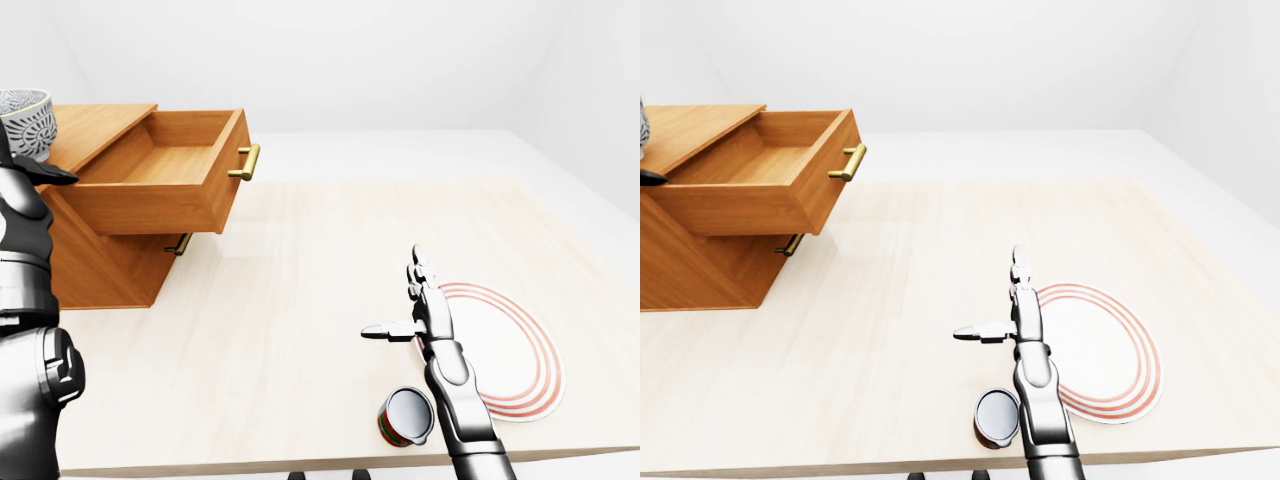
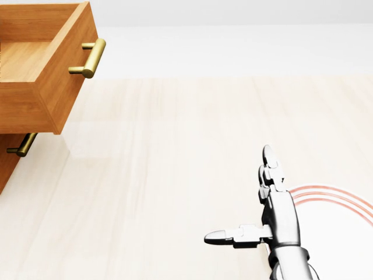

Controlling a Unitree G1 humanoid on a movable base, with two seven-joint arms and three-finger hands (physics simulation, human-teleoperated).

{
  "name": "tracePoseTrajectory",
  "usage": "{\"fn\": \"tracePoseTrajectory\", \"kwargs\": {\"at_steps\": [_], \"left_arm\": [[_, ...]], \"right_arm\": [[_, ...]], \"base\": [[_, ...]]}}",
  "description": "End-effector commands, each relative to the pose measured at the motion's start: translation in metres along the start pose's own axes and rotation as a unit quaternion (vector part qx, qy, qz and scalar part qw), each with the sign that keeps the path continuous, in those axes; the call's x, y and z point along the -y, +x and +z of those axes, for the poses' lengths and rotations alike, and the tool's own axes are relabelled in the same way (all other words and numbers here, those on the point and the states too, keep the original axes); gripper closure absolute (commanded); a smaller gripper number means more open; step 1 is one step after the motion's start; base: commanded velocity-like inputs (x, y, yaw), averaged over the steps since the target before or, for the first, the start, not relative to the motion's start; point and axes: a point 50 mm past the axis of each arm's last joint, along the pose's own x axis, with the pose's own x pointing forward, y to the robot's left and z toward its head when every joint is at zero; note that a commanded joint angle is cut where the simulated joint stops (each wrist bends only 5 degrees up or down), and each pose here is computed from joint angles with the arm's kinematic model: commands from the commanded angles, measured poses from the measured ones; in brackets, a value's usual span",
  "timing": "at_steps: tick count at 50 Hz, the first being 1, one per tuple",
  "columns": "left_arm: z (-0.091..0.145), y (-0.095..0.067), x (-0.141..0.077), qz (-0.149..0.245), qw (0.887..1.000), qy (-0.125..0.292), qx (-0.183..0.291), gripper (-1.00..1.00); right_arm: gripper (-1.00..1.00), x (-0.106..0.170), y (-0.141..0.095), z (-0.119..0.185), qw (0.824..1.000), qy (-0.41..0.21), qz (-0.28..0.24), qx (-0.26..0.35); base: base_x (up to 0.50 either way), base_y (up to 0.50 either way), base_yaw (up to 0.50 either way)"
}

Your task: Put the bowl on top of the cabinet.

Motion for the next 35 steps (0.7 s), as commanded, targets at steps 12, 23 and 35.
{"fn": "tracePoseTrajectory", "kwargs": {"at_steps": [12,23,35], "left_arm": [[0.07,-0.041,-0.103,0.217,0.931,-0.228,0.184,-1.0],[0.093,-0.088,-0.163,0.235,0.891,-0.295,0.251,-1.0],[0.104,-0.126,-0.181,0.233,0.865,-0.315,0.314,-1.0]], "right_arm": [[-1.0,-0.001,0.0,0.0,1.0,0.0,0.001,0.0],[-1.0,0.0,-0.001,0.0,1.0,0.0,0.001,0.001],[-1.0,-0.001,-0.001,0.001,1.0,0.0,0.002,0.002]], "base": [[0.0,0.0,0.0],[0.0,0.0,0.0],[0.0,0.0,0.0]]}}
